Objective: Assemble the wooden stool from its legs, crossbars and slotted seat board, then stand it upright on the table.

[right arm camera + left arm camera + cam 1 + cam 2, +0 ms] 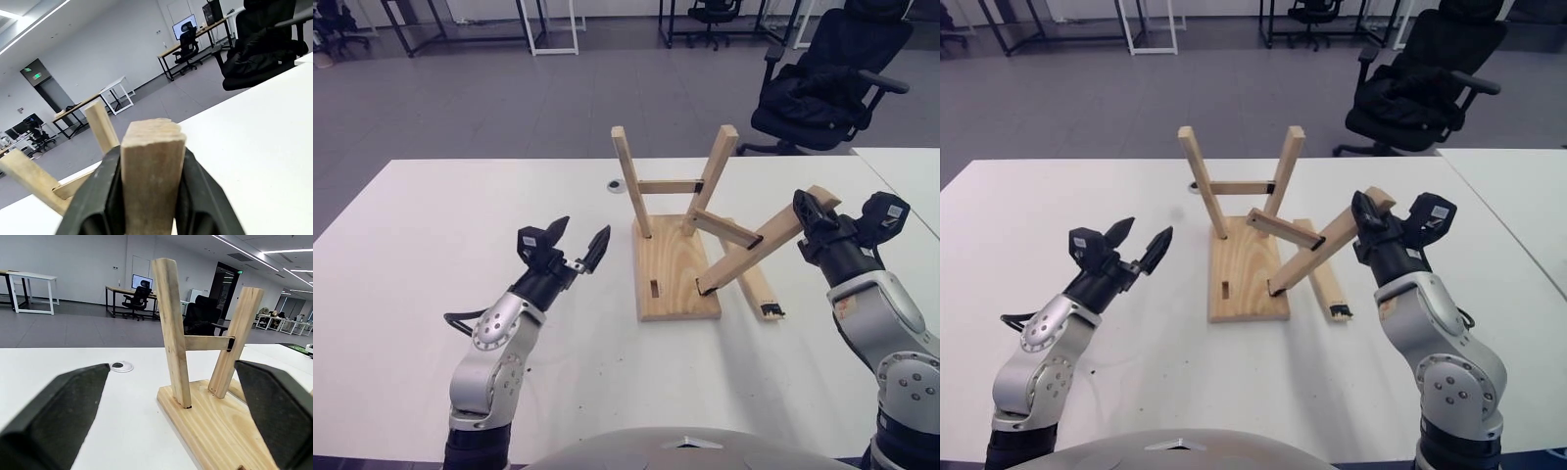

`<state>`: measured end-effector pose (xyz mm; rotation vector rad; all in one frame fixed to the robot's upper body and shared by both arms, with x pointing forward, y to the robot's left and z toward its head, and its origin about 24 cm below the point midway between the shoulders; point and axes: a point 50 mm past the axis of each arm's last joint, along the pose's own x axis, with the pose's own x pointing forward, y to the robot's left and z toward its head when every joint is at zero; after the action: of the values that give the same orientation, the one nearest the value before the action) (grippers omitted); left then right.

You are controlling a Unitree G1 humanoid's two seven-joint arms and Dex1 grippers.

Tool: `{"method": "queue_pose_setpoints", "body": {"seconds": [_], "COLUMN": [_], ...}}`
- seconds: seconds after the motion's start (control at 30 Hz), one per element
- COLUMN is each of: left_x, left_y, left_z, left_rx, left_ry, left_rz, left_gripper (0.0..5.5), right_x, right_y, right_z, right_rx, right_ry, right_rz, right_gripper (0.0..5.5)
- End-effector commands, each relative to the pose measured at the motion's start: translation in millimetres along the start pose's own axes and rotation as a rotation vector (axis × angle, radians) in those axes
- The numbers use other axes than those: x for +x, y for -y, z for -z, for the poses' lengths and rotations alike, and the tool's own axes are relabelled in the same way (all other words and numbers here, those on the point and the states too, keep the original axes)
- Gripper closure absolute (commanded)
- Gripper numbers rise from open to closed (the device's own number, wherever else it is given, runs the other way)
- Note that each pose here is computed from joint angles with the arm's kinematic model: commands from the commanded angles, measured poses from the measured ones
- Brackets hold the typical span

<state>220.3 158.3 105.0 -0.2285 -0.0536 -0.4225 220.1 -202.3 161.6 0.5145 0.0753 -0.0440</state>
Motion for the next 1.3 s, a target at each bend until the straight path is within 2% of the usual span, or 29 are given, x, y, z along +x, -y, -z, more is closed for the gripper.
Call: {"method": "queue_pose_setpoints", "body": {"seconds": [0.03, 0.2, 0.3, 0.5, 0.6, 0.8, 0.9, 1.07, 1.2, 1.3], "left_x": [4, -2, -2, 4, 4, 2, 1, 1, 5, 6], "left_y": [-3, 1, 2, 9, 10, 7, 7, 10, 11, 11], "left_z": [-11, -20, -28, -33, -31, -31, -29, -28, -27, -25], "left_rx": [0.039, 0.073, 0.092, 0.075, 0.073, 0.098, 0.122, 0.142, 0.149, 0.145], "left_ry": [0.014, 0.013, 0.033, 0.071, 0.067, 0.051, 0.029, 0.019, 0.015, 0.019], "left_rz": [-0.025, -0.033, -0.042, -0.039, -0.04, -0.041, -0.036, -0.031, -0.018, -0.019], "left_gripper": [0.8, 0.8, 0.8, 0.8, 0.8, 0.8, 0.8, 0.8, 0.8, 0.8], "right_x": [4, 1, 2, 18, 22, -13, -21, -9, -2, 0], "right_y": [2, -17, -22, -13, -7, 21, 34, 14, -3, -1], "right_z": [37, 26, 20, 13, 14, 50, 61, 61, 63, 67], "right_rx": [0.016, -0.301, -0.411, -0.518, -0.482, -0.451, -0.466, -0.474, -0.456, -0.464], "right_ry": [-0.26, -0.19, -0.12, -0.035, -0.024, -0.127, -0.158, -0.216, -0.332, -0.42], "right_rz": [0.1, -0.017, -0.055, -0.067, -0.094, -0.206, -0.21, -0.277, -0.292, -0.263], "right_gripper": [4.45, 4.44, 4.43, 4.43, 4.43, 4.43, 4.43, 4.43, 4.43, 4.44]}}
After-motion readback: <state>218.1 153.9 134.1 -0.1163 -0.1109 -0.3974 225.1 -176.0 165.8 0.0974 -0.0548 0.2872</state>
